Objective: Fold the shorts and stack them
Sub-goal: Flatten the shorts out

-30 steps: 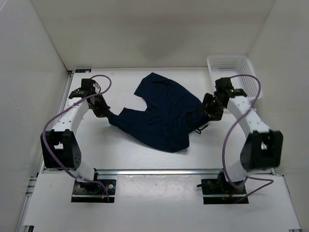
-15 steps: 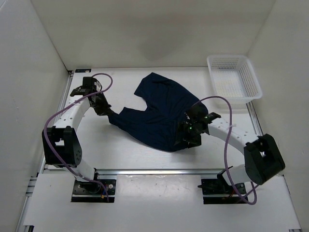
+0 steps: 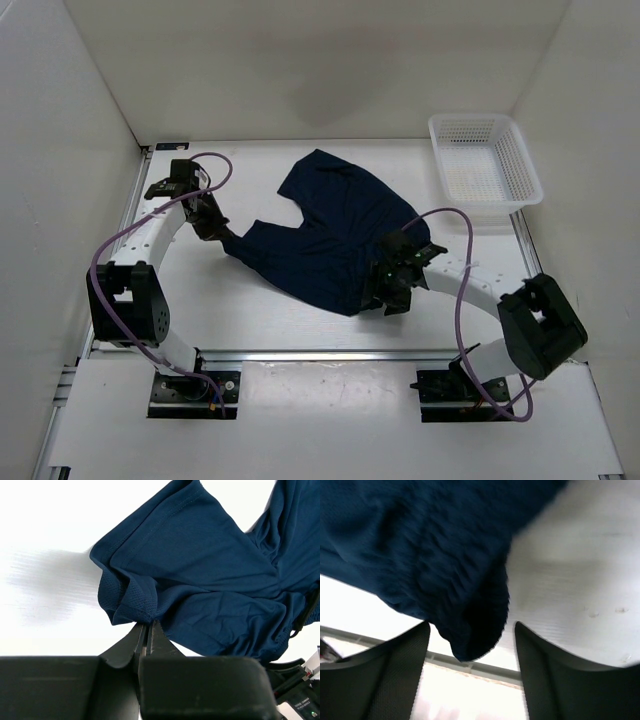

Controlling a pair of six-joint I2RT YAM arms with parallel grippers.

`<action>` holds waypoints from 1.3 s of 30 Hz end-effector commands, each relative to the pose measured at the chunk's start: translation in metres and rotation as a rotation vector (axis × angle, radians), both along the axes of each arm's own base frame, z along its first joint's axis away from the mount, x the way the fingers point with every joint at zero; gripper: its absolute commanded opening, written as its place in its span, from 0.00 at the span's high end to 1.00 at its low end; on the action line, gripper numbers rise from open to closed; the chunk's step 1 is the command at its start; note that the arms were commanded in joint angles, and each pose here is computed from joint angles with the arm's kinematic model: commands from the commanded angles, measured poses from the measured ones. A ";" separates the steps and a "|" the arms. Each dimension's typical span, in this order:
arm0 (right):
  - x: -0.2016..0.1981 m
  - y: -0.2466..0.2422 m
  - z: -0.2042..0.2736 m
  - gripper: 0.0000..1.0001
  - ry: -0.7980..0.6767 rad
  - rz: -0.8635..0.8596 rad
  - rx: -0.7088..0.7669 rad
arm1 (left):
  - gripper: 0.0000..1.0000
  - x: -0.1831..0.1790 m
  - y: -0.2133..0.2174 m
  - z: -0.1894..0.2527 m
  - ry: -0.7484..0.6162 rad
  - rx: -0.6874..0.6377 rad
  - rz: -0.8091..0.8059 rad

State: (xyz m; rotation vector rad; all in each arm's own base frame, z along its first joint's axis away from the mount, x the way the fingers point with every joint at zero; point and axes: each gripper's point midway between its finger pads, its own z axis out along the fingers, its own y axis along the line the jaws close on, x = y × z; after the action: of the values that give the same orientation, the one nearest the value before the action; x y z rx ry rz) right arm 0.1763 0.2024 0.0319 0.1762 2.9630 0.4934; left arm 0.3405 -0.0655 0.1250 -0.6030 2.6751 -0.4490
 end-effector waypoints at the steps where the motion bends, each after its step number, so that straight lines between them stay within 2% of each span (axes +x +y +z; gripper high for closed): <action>1: 0.001 -0.004 0.012 0.25 -0.010 -0.133 0.055 | 0.90 0.004 0.003 0.030 -0.091 0.025 -0.011; 6: 0.005 -0.001 0.032 0.25 -0.017 -0.273 0.150 | 0.90 0.004 0.003 0.033 -0.101 0.025 -0.011; 11: 0.014 0.005 0.029 0.26 -0.041 -0.357 0.195 | 0.90 0.004 0.003 0.033 -0.101 0.025 -0.011; 17: 0.010 0.003 0.013 0.26 -0.022 -0.412 0.137 | 0.90 0.002 0.003 0.035 -0.101 0.025 -0.011; 20: 0.018 0.004 0.015 0.32 -0.068 -0.417 0.136 | 0.90 0.001 0.003 0.038 -0.110 0.025 -0.011; 24: 0.039 0.002 0.012 0.55 -0.135 -0.417 0.084 | 0.90 0.001 0.002 0.038 -0.108 0.021 -0.003; 25: 0.044 0.002 0.009 0.74 -0.140 -0.411 0.059 | 0.90 0.001 0.002 0.038 -0.108 0.021 -0.003; 27: 0.056 -0.002 0.012 0.96 -0.180 -0.411 0.003 | 0.90 0.004 -0.001 0.045 -0.123 0.002 -0.013; 28: 0.068 -0.002 0.021 1.00 -0.195 -0.398 -0.016 | 0.90 0.009 -0.002 0.050 -0.136 -0.003 -0.005; 31: 0.098 -0.013 0.045 1.00 -0.256 -0.408 -0.045 | 0.90 0.025 -0.005 0.073 -0.186 -0.020 -0.015; 32: 0.124 -0.013 0.077 1.00 -0.345 -0.388 -0.031 | 0.90 0.033 -0.006 0.081 -0.207 -0.021 -0.015; 34: 0.166 -0.034 0.112 1.00 -0.426 -0.410 -0.020 | 0.90 0.044 -0.006 0.095 -0.221 -0.021 -0.015; 35: 0.182 -0.042 0.131 1.00 -0.472 -0.354 -0.032 | 0.90 0.064 -0.009 0.118 -0.272 -0.041 -0.017; 36: 0.220 -0.041 0.201 1.00 -0.617 -0.342 0.040 | 0.90 0.073 -0.015 0.136 -0.299 -0.100 -0.029; 37: 0.245 -0.053 0.219 1.00 -0.640 -0.341 0.052 | 0.90 0.081 -0.020 0.153 -0.326 -0.126 -0.048; 38: 0.257 -0.062 0.247 1.00 -0.680 -0.336 0.052 | 0.90 0.104 -0.024 0.202 -0.439 -0.153 -0.046; 39: 0.274 -0.067 0.271 1.00 -0.730 -0.329 0.074 | 0.90 0.113 -0.026 0.229 -0.504 -0.166 -0.051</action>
State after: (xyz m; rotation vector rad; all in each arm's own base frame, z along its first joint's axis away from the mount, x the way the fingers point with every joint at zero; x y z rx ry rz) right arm 0.4110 0.1683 0.2245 0.5571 2.3158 0.5213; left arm 0.4294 -0.0789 0.2661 -0.4936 2.3993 -0.5970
